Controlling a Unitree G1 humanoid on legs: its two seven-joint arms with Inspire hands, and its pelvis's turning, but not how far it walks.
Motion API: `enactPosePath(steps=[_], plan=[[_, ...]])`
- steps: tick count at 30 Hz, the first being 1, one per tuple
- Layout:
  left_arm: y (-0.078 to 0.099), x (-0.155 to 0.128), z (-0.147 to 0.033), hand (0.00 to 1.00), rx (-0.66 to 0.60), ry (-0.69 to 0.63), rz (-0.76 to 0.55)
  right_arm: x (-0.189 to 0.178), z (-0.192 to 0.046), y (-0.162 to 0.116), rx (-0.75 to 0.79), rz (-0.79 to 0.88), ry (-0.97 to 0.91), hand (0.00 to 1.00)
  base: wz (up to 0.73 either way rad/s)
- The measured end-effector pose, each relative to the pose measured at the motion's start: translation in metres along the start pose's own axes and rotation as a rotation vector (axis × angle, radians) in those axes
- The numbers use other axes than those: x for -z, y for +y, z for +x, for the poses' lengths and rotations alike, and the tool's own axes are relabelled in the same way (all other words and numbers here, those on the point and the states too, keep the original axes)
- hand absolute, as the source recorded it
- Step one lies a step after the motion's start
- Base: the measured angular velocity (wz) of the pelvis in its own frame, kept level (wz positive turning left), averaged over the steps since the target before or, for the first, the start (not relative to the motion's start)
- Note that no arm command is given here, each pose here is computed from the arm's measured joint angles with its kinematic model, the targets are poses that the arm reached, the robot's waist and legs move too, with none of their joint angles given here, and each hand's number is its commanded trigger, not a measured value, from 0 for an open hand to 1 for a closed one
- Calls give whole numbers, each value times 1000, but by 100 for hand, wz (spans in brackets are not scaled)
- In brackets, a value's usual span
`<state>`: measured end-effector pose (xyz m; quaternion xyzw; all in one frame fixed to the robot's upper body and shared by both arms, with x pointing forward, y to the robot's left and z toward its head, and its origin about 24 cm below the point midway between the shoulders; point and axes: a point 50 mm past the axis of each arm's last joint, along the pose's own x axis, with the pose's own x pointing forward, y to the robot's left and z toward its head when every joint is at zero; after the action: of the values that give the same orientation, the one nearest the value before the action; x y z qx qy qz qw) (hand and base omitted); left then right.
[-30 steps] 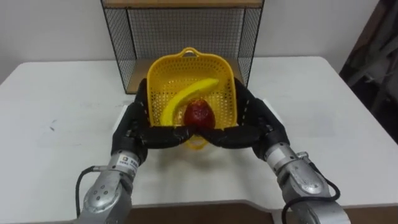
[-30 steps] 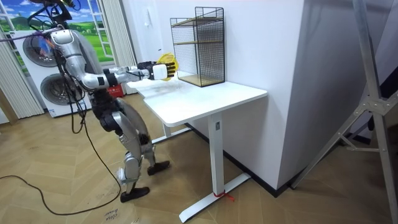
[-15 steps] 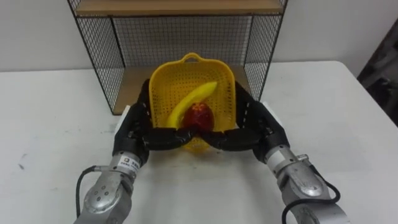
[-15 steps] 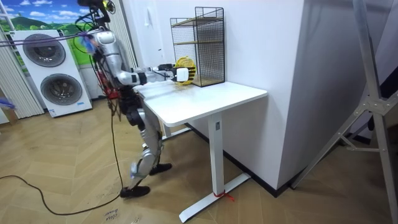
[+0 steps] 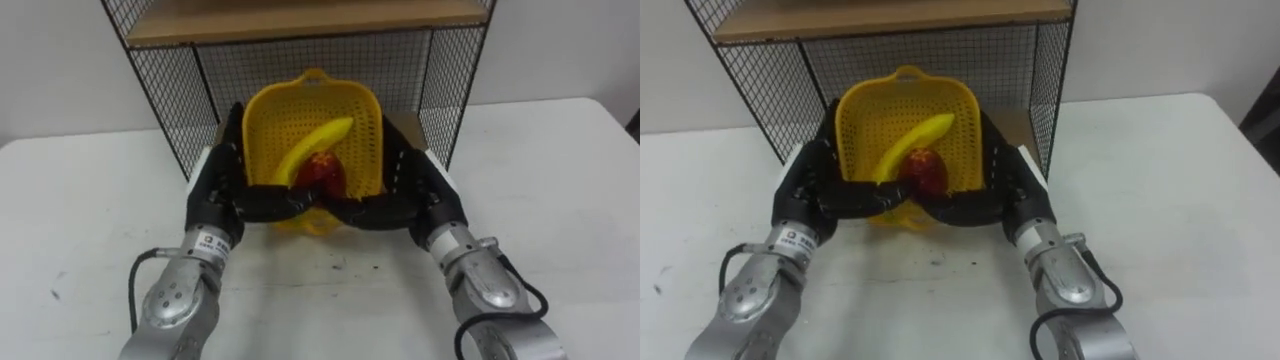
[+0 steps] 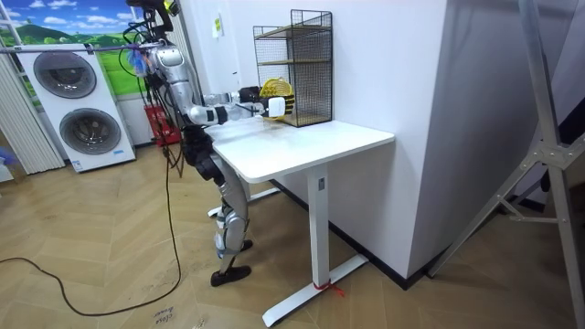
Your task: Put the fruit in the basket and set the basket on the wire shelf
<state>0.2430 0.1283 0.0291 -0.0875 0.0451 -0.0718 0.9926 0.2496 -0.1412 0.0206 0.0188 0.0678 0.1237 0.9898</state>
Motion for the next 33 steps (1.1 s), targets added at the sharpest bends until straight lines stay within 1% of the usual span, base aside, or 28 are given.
enactPosePath(steps=[4, 11, 16, 19, 22, 24, 29, 33], plan=[[1, 0, 0, 0, 0, 2, 10, -2, 0, -2, 11, 6, -7, 0, -9], [7, -1, -1, 0, -9, 1, 26, -2, 2, 3, 5, 30, -14, 0, -1], [6, -1, 1, 0, -10, 1, 23, -2, 2, 2, 10, 83, -15, 0, 2], [7, 3, 8, 0, -17, 25, 24, -1, 2, -1, 20, 124, -7, 0, 0], [8, 5, 18, 0, -33, 52, 9, 1, 8, -1, 24, 124, 24, 0, 0], [8, 4, 23, 0, -35, 60, -24, 0, 17, -3, 42, 164, 41, 0, 0], [7, 1, 31, 0, -61, 80, -53, -9, 30, -4, 71, 170, 43, 0, 0], [10, 8, 38, 0, -92, 138, -91, -9, 36, -6, 95, 165, 71, 0, 9]])
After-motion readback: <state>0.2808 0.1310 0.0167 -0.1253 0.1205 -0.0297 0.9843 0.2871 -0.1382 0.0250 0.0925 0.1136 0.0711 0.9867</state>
